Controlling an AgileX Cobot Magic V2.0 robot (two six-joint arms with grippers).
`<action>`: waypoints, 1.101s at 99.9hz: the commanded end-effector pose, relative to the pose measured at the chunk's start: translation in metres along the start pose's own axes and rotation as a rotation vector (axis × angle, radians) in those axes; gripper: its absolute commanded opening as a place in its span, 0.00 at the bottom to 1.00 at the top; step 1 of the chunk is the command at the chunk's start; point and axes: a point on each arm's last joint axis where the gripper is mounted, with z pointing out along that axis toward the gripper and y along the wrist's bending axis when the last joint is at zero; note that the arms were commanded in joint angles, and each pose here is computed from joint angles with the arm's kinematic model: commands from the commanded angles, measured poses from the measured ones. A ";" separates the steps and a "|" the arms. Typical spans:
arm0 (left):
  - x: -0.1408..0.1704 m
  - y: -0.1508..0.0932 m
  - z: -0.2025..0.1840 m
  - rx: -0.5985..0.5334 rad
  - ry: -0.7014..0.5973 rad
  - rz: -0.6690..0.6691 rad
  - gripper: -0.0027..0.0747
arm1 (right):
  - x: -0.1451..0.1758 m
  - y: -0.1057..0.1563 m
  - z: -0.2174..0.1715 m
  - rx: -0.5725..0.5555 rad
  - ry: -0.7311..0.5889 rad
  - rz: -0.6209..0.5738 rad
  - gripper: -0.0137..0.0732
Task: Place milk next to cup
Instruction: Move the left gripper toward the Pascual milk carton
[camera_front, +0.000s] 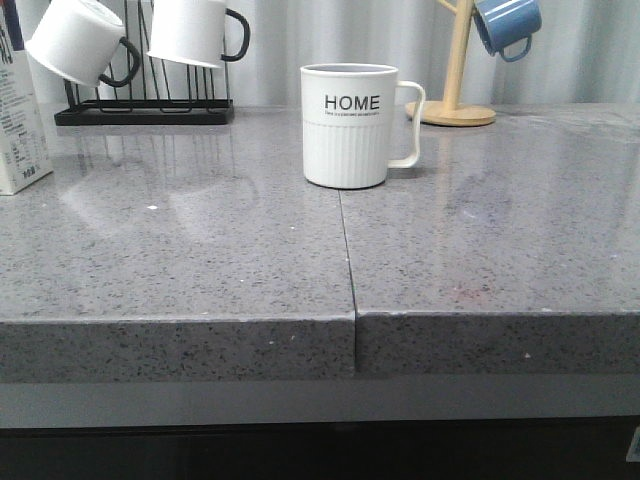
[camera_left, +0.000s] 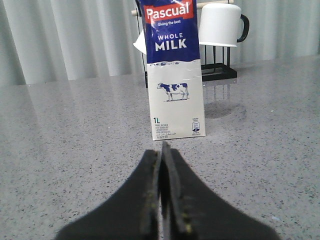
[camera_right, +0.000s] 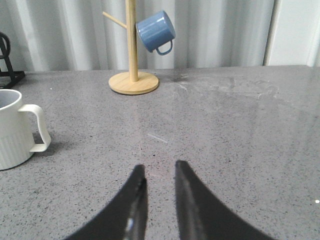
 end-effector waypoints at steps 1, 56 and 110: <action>0.008 -0.002 -0.001 0.023 -0.063 -0.013 0.01 | -0.011 0.000 -0.008 -0.001 -0.093 -0.017 0.20; 0.008 -0.002 -0.001 0.023 -0.063 -0.013 0.01 | -0.009 0.000 -0.014 0.006 -0.086 -0.016 0.02; 0.005 -0.002 -0.001 0.027 -0.088 -0.013 0.01 | -0.009 0.000 -0.014 0.006 -0.086 -0.016 0.02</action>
